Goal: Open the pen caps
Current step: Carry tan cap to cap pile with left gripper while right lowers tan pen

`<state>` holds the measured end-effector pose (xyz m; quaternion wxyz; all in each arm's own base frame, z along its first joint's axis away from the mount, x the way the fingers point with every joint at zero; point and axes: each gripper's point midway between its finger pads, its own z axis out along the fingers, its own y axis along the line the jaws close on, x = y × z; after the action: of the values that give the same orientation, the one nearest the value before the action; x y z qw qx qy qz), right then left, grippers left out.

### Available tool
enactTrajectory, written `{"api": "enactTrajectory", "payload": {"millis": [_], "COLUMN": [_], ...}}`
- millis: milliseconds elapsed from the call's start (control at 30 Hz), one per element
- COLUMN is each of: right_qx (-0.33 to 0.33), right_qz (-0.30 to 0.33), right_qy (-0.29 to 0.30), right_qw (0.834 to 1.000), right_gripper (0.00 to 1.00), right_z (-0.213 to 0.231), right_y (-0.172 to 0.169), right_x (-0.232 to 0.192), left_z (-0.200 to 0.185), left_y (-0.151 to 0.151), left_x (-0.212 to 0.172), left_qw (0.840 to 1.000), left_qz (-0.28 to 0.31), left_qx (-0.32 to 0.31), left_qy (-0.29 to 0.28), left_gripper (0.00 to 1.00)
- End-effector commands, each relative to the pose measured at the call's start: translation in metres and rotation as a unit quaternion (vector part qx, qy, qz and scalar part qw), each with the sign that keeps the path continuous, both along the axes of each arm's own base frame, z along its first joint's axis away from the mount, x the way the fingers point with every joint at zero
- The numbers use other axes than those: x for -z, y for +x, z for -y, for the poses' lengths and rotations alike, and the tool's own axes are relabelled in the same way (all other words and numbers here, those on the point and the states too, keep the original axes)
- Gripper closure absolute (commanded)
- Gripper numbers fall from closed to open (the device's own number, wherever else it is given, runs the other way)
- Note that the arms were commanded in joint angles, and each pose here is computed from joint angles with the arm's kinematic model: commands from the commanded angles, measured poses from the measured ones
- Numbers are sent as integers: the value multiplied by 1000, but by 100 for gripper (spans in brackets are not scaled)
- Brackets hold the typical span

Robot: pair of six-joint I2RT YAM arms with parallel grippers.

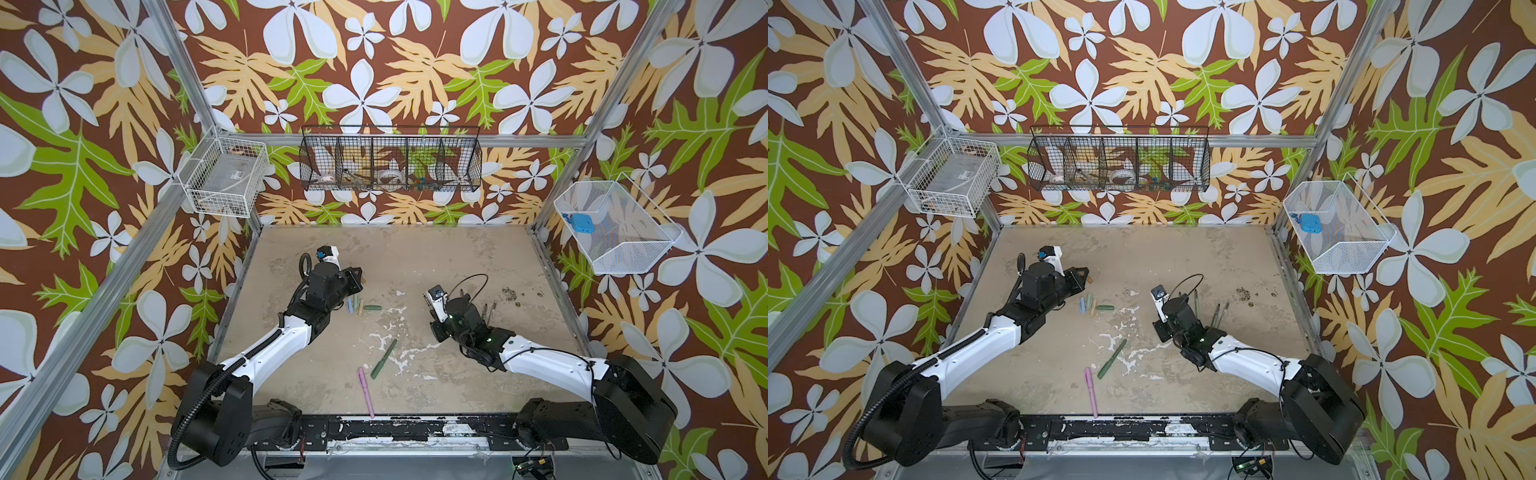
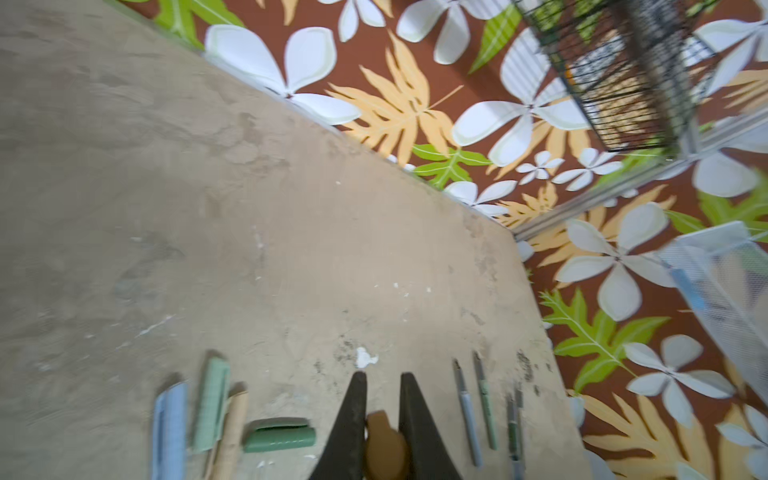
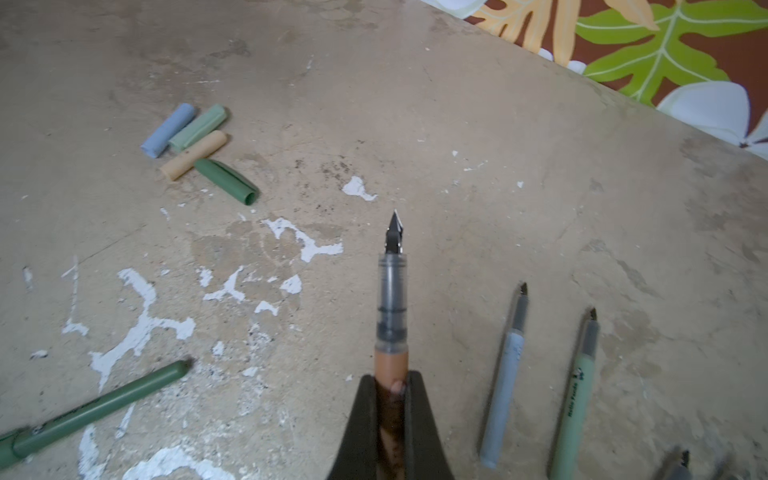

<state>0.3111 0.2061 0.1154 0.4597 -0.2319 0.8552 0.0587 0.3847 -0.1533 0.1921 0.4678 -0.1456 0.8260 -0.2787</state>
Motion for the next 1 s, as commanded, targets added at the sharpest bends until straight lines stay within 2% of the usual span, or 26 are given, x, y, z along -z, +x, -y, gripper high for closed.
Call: {"api": "enactTrajectory", "payload": {"millis": [0,233,367,567,967], "right_qx": [59,149,199,250,277], "right_qz": [9,7,-1,-10,-78], "right_qy": [10,42,56,57,113], "right_qw": [998,988,978,966,951], "right_gripper": [100,100,100,100,100], "right_z": [21,71,99,124,144], "right_y": [9,21,25,30,45], "right_x": [-4,-3,3,11,42], "left_z": [-34,-65,-74,-79,-77], "left_y": [-5,-13,-16,-23,-19], "left_x": [31,65,80,111,129], "left_qw": [995,987,982,977,971], "left_qz": [-42,-80,-98,-142,-174], "left_qx": [-68,-104,-110,-98,-78], "left_qy": [64,88,117,122,142], "left_gripper": [100,100,100,100,100]}}
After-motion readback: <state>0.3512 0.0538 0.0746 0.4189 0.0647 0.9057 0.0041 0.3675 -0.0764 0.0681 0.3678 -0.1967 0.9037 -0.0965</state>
